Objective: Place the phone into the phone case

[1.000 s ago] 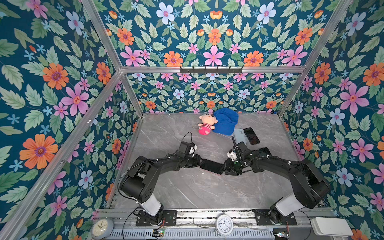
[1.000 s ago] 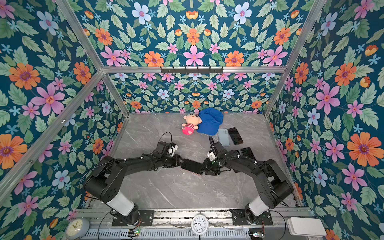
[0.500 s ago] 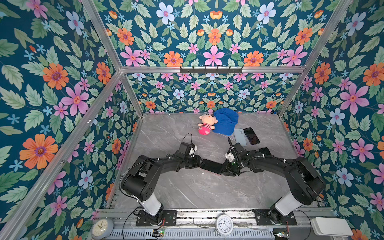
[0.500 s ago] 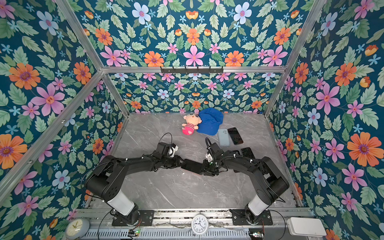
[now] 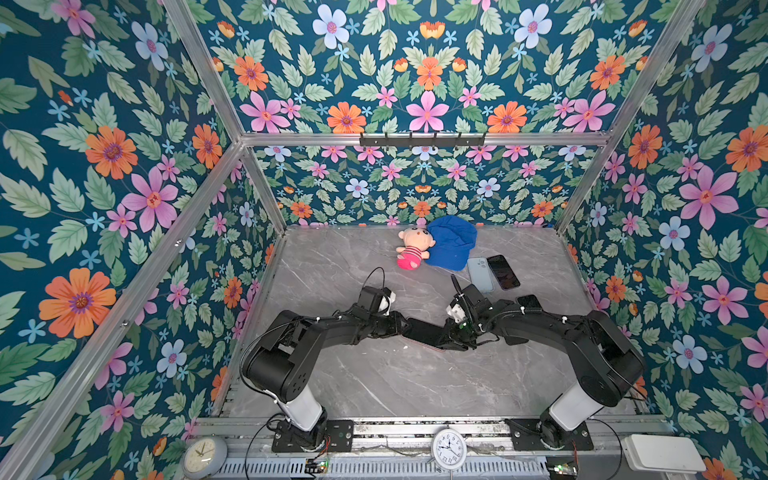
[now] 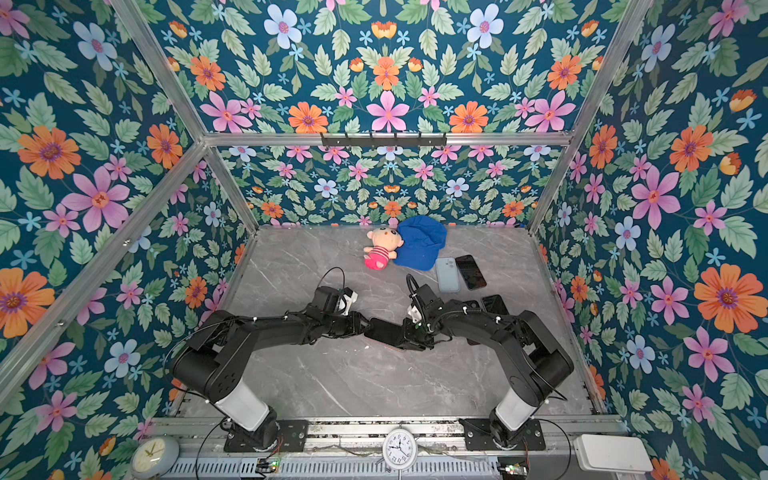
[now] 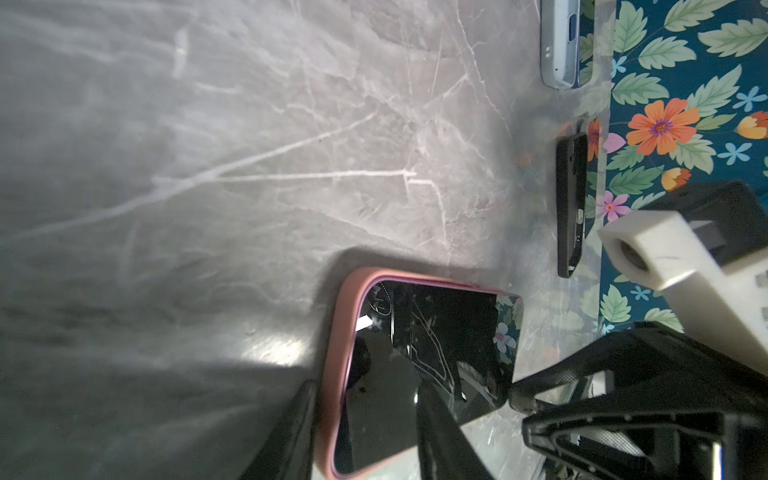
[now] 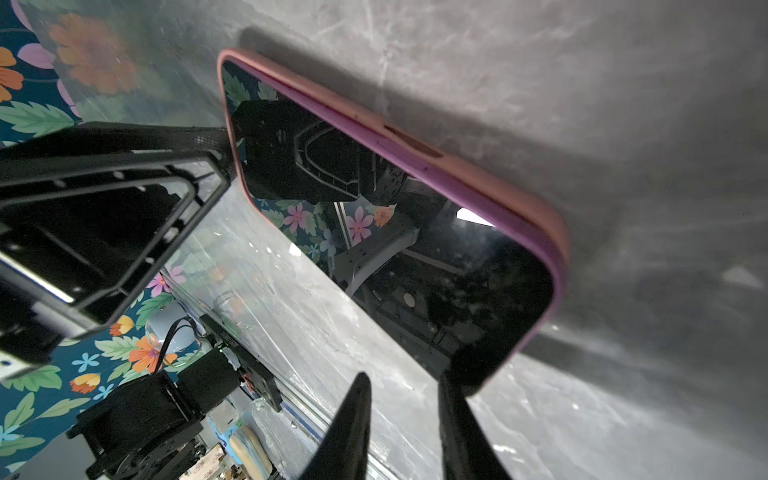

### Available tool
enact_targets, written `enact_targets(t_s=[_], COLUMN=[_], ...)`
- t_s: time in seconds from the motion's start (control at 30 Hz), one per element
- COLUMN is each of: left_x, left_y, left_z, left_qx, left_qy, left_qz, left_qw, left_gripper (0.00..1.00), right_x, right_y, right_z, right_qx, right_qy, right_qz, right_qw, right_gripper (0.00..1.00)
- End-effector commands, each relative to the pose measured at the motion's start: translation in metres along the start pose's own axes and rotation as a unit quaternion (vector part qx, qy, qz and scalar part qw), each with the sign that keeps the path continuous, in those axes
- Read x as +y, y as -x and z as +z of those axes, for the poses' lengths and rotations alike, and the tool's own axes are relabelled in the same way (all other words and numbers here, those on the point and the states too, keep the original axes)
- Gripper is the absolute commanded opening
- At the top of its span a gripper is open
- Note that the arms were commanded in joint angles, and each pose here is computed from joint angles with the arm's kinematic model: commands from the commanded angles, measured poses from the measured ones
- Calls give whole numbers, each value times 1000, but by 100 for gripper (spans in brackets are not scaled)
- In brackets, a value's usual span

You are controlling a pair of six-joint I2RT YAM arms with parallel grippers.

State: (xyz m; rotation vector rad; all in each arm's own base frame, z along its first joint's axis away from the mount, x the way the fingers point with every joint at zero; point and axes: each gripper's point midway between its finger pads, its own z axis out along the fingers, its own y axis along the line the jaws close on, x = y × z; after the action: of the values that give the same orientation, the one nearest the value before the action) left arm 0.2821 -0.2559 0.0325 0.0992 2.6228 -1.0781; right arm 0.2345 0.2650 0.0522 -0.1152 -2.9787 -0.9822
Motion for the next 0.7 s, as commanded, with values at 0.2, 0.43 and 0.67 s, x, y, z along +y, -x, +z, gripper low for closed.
enact_targets(t_s=[0.2, 0.43, 0.67], left_x=[7, 7, 6], left_y=[-9, -11, -11], left_z=[-2, -1, 1], left_qx=[16, 20, 21], left_qy=[14, 11, 8], left_qz=[-1, -3, -4], left_qw=[1000, 1000, 1000], left_gripper=[42, 43, 43], right_x=[-24, -17, -10], right_y=[-2, -1, 0], right_z=[-6, 6, 10], right_qx=[-30, -23, -17], right_qy=[-58, -46, -42], right_qz=[12, 12, 7], right_qw=[998, 999, 999], right_gripper=[29, 30, 27])
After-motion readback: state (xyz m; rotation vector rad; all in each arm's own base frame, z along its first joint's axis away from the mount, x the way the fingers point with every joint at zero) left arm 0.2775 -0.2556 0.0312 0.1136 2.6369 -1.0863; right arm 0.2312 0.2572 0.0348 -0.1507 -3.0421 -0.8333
